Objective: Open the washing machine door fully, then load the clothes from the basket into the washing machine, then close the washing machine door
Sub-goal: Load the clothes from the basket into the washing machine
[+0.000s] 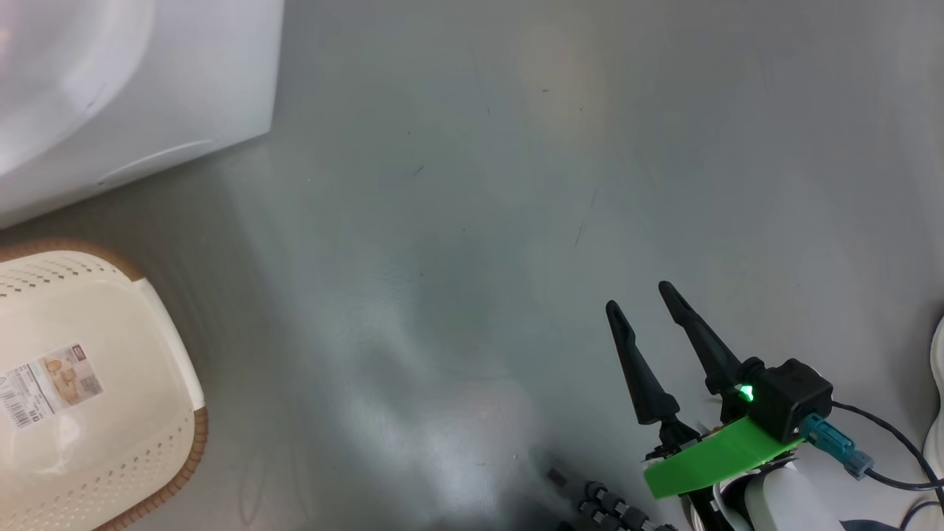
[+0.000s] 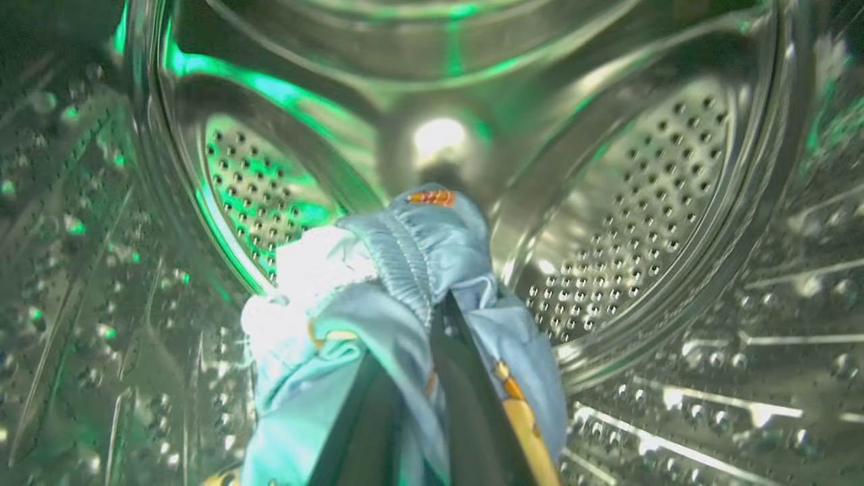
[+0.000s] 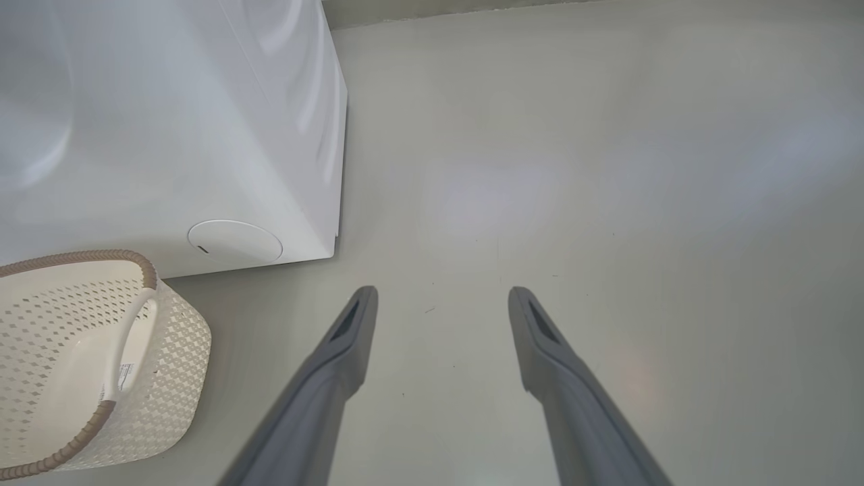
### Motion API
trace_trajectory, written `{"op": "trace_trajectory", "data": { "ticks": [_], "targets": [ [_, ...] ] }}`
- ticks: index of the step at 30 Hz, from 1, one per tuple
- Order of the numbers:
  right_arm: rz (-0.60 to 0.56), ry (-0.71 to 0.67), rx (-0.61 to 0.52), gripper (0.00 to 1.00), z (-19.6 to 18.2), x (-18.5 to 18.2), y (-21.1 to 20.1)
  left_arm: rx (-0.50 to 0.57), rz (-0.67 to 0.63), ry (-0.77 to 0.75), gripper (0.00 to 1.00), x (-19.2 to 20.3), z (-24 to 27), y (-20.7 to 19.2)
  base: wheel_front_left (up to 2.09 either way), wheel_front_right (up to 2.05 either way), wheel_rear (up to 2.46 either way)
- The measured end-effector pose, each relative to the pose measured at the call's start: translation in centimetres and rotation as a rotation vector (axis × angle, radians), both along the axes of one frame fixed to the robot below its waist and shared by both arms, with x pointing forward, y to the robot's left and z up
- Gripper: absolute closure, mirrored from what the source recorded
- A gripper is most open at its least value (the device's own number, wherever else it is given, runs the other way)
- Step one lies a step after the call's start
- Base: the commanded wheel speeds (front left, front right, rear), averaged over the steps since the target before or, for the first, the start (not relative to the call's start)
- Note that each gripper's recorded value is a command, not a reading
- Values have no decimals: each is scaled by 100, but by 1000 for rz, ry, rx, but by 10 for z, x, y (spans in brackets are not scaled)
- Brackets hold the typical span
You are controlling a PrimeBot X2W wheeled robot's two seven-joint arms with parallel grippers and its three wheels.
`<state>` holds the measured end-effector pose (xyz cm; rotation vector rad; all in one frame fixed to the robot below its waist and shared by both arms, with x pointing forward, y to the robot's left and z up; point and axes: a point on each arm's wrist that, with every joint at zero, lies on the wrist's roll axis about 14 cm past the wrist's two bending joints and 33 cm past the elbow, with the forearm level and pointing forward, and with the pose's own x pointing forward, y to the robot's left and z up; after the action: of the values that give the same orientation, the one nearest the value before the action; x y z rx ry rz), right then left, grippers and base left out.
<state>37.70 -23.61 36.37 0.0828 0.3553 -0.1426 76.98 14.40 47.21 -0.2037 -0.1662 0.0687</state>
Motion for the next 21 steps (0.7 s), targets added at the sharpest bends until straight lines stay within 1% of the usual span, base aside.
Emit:
{"op": "trace_trajectory", "data": {
  "ticks": [3, 4, 5, 10, 15, 21],
  "targets": [
    [2, -4, 2, 0, 1, 1, 1, 6, -4, 52, 55, -2, -15, -1, 0, 0, 0],
    [3, -4, 3, 0, 1, 1, 1, 8, -7, 67, 35, -2, -19, -1, 0, 0, 0],
    [4, -5, 4, 0, 1, 1, 2, 18, -14, 75, 0, -3, -21, -2, 0, 0, 0],
    [9, -9, 12, 0, 1, 3, 4, 20, -24, 120, 0, -7, -29, -7, 0, 0, 0],
    [18, -27, 21, 0, 5, 5, 7, 35, 13, 177, 0, -13, -33, 1, 0, 0, 0],
    [18, -51, 25, 0, 11, 9, 7, 33, -8, 217, 0, -23, -33, -7, 0, 0, 0]
  ]
}}
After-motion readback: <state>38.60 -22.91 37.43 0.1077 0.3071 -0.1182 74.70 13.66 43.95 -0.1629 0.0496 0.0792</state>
